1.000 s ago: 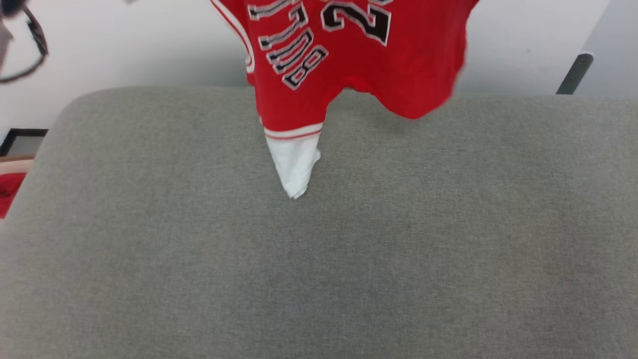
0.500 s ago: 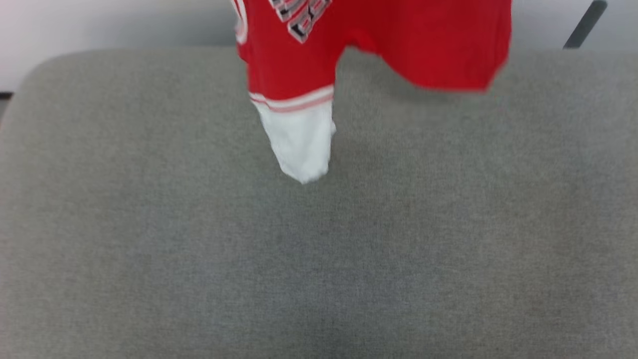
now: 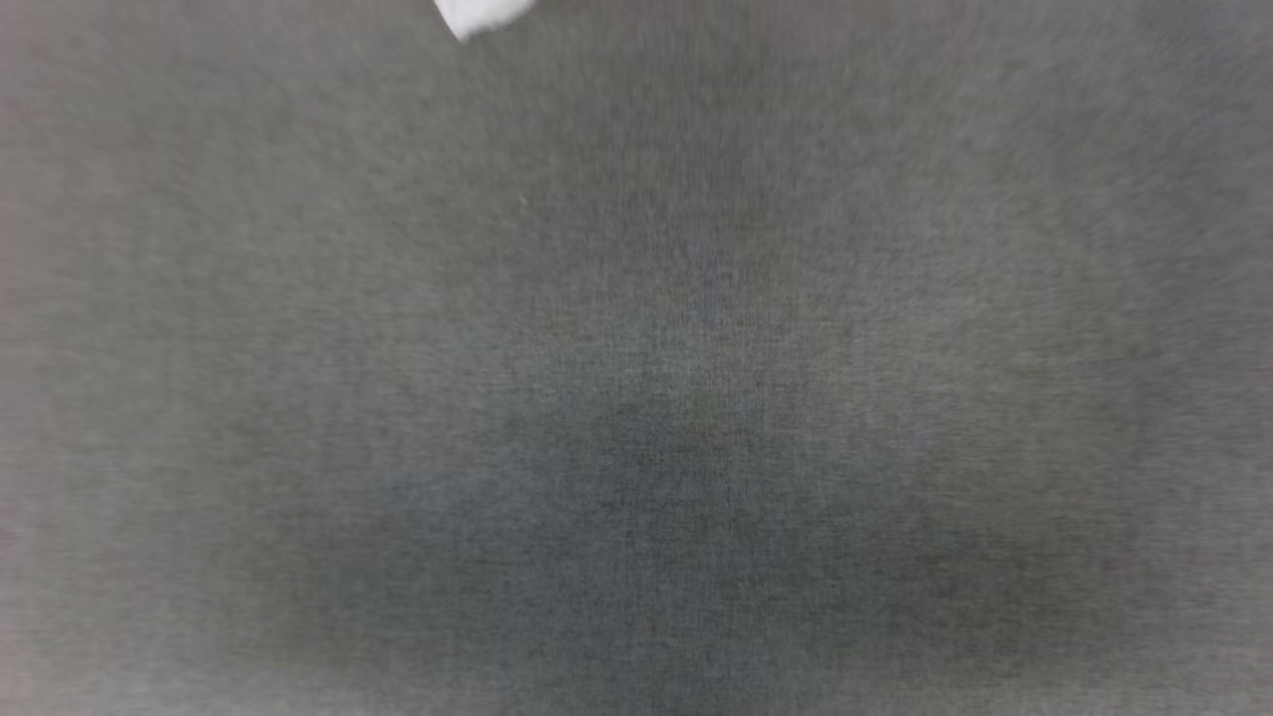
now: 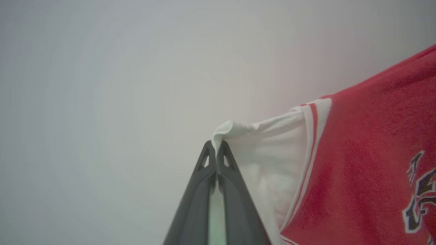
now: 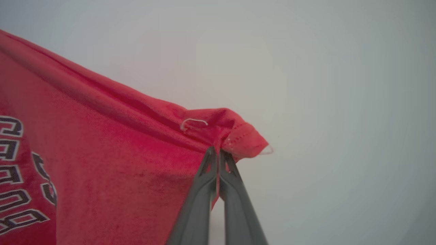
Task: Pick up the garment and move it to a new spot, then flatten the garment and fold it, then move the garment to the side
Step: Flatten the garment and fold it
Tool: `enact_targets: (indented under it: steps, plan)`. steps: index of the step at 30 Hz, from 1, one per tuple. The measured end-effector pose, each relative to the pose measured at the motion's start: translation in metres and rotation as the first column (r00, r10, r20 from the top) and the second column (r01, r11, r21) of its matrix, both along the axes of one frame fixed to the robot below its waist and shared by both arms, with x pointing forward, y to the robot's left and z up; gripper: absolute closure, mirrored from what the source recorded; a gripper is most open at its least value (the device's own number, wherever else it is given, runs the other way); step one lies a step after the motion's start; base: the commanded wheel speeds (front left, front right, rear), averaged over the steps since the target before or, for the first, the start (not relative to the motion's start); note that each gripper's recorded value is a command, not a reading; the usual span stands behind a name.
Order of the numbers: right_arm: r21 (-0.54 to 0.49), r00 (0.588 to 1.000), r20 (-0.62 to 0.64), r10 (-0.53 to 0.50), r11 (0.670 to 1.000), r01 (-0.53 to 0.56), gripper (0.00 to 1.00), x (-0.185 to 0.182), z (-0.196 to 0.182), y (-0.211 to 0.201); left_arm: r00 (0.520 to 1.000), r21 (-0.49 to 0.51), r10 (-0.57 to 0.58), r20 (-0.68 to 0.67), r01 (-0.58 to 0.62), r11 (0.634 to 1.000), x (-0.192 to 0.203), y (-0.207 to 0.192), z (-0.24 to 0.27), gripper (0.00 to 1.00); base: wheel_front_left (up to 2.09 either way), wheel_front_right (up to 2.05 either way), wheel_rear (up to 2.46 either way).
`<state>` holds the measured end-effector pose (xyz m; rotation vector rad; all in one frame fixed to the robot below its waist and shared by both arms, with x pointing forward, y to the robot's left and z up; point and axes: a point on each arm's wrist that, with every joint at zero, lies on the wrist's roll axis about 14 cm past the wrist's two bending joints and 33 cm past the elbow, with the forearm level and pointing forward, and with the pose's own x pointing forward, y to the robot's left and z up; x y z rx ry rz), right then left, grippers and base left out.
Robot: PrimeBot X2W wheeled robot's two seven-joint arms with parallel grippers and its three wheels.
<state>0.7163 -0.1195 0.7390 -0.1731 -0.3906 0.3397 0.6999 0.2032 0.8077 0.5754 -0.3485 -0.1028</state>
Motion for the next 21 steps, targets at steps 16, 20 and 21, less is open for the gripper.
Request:
enact_targets:
  steps: [16,20,21]
  plan:
    - [-0.003,0.925,-0.378,0.018,1.000,-0.021,1.00,0.062,-0.274,0.031,0.933,-0.046,-0.049,-0.355,0.035,0.998,0.080,-0.019,-0.279,1.00,0.00,0.00,0.00]
    - [0.012,0.914,-0.404,0.025,1.000,-0.022,1.00,0.056,-0.286,0.034,0.911,-0.051,-0.032,-0.411,0.012,0.999,0.069,-0.008,-0.300,1.00,0.00,0.00,0.00]
    - [0.009,0.913,-0.407,0.024,1.000,-0.023,1.00,0.054,-0.286,0.033,0.904,-0.051,-0.032,-0.427,0.012,0.999,0.065,-0.008,-0.304,1.00,0.00,0.00,0.00]
